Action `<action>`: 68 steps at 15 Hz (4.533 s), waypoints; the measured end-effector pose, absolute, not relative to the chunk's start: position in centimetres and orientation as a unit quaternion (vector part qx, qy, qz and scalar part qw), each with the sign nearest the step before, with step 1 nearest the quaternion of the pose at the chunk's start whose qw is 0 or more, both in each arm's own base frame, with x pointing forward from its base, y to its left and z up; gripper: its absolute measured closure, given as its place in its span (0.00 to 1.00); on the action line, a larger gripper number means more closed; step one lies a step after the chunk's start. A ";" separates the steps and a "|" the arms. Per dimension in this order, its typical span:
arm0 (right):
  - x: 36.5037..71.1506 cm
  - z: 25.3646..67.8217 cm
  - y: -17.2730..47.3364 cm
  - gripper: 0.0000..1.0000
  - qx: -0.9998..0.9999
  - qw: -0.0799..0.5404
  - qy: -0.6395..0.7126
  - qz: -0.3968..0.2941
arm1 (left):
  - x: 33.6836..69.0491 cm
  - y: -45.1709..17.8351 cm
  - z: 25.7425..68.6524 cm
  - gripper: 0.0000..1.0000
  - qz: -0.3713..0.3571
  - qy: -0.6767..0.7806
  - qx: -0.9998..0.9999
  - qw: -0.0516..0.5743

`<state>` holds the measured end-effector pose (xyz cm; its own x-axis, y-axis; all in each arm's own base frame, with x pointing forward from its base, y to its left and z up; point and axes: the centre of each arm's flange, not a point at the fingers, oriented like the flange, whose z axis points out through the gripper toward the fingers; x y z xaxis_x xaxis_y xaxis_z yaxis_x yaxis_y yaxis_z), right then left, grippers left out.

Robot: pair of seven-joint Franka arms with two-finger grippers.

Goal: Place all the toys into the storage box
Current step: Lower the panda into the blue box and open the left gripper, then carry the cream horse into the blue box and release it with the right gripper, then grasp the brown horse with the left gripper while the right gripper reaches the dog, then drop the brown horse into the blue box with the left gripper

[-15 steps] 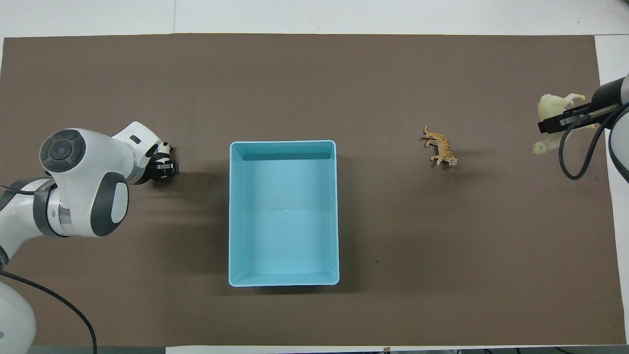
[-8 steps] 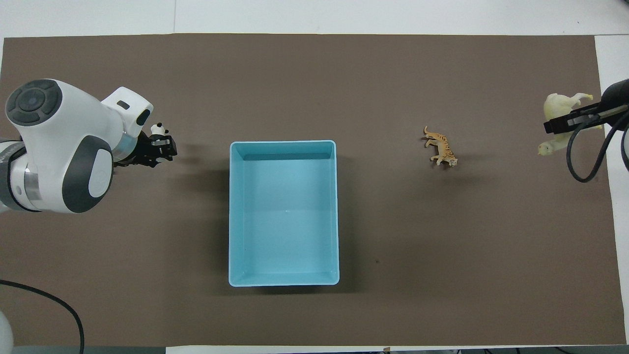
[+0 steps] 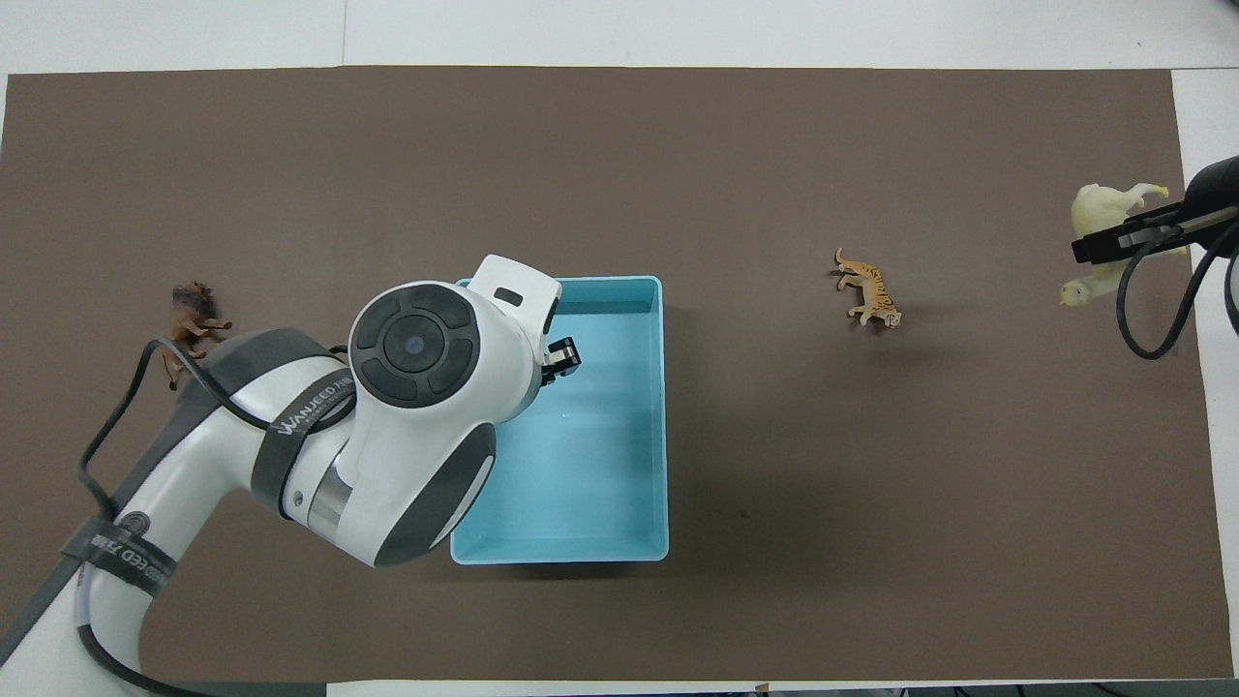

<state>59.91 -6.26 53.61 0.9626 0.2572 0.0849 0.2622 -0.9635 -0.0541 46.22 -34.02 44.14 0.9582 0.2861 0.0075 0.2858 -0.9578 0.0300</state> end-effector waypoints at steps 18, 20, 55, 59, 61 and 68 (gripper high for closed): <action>51.2 48.2 37.0 0.58 -0.998 0.006 -0.044 -0.049 | 59.5 7.7 40.0 0.00 0.089 0.048 0.995 -0.007; 50.0 45.1 40.3 0.58 -0.997 0.003 -0.057 -0.050 | 60.3 9.2 37.9 0.00 0.109 0.055 0.992 -0.008; 59.2 33.9 5.3 0.00 -0.977 -0.021 -0.207 -0.042 | 61.4 9.2 30.3 0.61 0.083 0.045 0.995 -0.004; 59.5 30.5 6.4 0.00 -0.974 -0.017 -0.220 -0.057 | 63.4 6.2 35.8 0.61 0.027 0.073 0.997 -0.002; 59.6 29.6 6.7 0.00 -0.973 -0.017 -0.223 -0.056 | 63.8 1.3 41.5 0.61 0.008 0.105 0.994 -0.007; 59.7 29.5 6.8 0.06 -0.973 -0.016 -0.222 -0.065 | 57.2 -23.0 46.5 0.61 -0.001 0.226 0.974 -0.008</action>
<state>59.67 6.78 29.45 0.8933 0.4333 0.1194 0.4290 -0.9012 0.0606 57.20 -22.99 46.49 0.8975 0.4409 0.0010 0.4409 -0.8974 -0.0154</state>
